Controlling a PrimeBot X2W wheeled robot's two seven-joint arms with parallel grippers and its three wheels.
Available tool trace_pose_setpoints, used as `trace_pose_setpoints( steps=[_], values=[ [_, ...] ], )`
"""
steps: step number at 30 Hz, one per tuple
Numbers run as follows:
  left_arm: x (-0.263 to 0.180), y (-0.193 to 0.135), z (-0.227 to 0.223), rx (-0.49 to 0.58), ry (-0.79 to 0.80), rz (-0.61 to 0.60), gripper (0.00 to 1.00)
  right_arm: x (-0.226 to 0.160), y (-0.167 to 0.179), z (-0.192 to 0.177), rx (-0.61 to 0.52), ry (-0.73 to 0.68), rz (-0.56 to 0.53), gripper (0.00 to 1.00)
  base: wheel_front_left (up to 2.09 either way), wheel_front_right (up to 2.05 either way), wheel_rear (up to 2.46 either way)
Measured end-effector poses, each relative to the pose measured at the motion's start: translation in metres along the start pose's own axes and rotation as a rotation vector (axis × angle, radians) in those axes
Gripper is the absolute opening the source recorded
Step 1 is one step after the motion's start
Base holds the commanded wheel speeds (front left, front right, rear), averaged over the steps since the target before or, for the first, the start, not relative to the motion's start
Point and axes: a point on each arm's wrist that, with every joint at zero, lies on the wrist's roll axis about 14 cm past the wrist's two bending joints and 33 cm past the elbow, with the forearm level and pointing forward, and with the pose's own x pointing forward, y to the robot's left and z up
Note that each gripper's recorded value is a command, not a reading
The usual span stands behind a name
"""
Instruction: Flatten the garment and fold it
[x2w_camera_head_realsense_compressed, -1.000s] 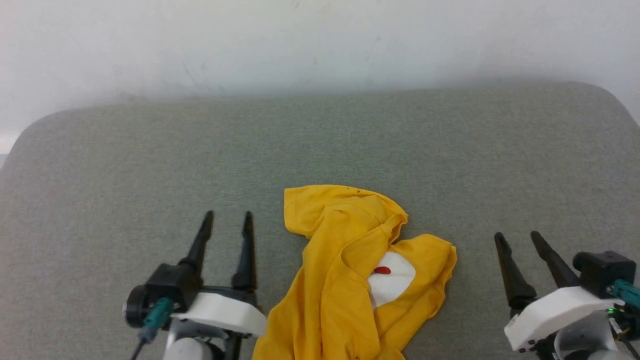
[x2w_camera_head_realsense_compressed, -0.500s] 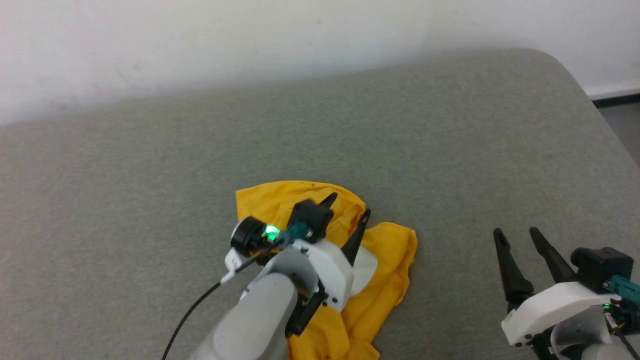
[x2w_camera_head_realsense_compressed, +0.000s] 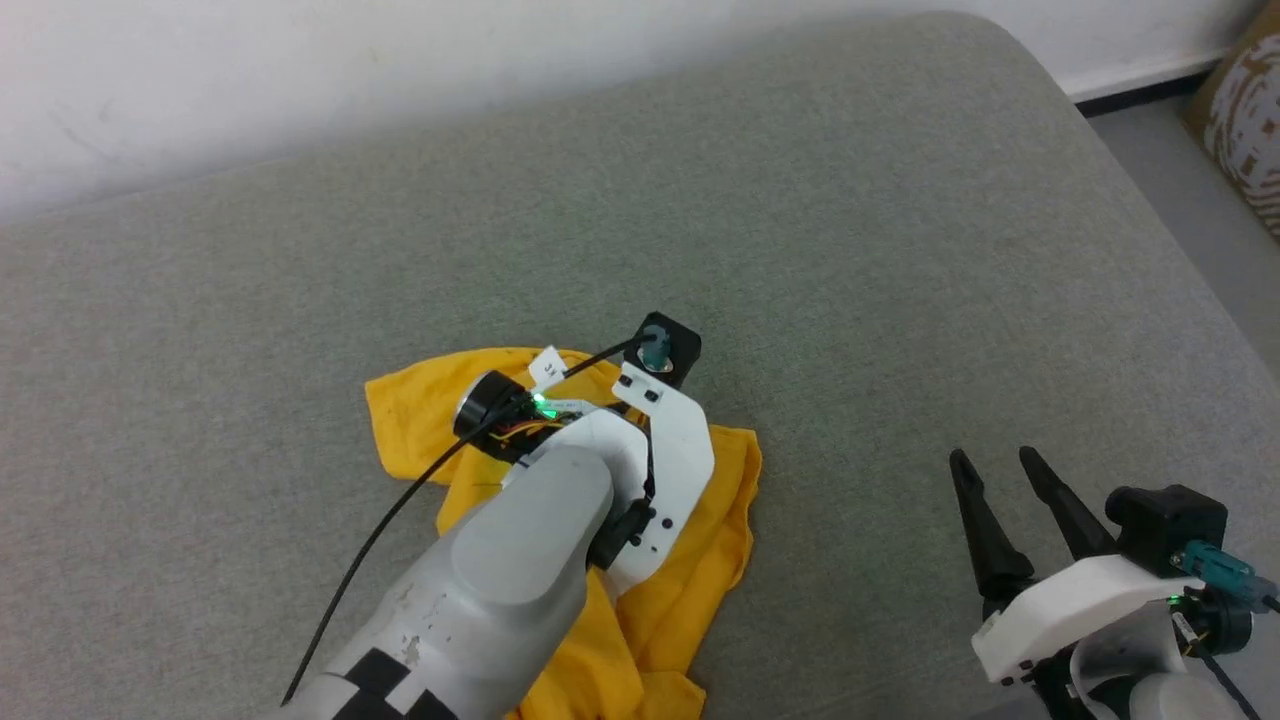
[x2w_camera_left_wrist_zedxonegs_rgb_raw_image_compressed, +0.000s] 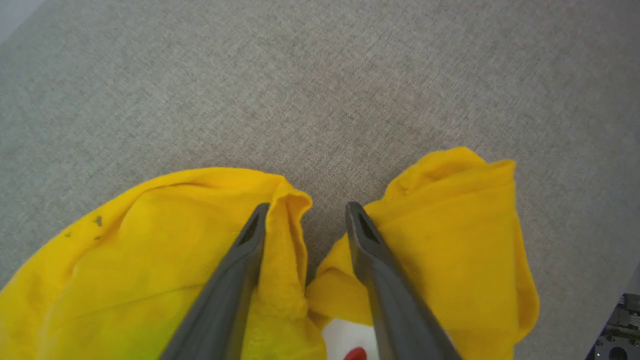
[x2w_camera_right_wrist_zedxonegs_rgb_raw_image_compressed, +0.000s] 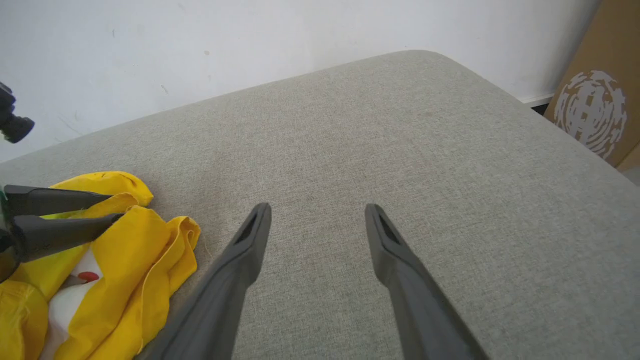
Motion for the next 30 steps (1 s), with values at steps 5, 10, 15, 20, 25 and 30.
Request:
trace_pose_setpoints(
  steps=[5,10,15,20,25,30],
  values=[
    [0.001,0.0,0.003,0.022,0.013,-0.007,0.0,0.0,0.0,-0.003,0.001,0.008,-0.002,1.0,0.0,0.0,0.0],
    [-0.019,0.016,0.06,-0.059,-0.285,0.029,0.0,0.005,0.012,-0.001,-0.001,0.005,0.037,1.0,0.0,0.0,0.0],
    [-0.07,0.058,0.129,-0.188,-0.666,0.148,0.0,0.011,0.029,0.002,-0.006,0.003,0.092,1.0,0.0,0.0,0.0],
    [-0.134,0.122,0.143,-0.302,-0.922,0.356,0.0,0.017,0.048,0.006,-0.013,0.003,0.15,1.0,0.0,0.0,0.0],
    [-0.183,0.187,0.064,-0.459,-0.919,0.615,0.0,0.019,0.066,0.004,-0.022,0.018,0.204,1.0,0.0,0.0,0.0],
    [-0.212,0.207,-0.066,-0.613,-0.706,0.843,0.0,0.024,0.084,0.007,-0.028,0.018,0.259,1.0,0.0,0.0,0.0]
  ],
)
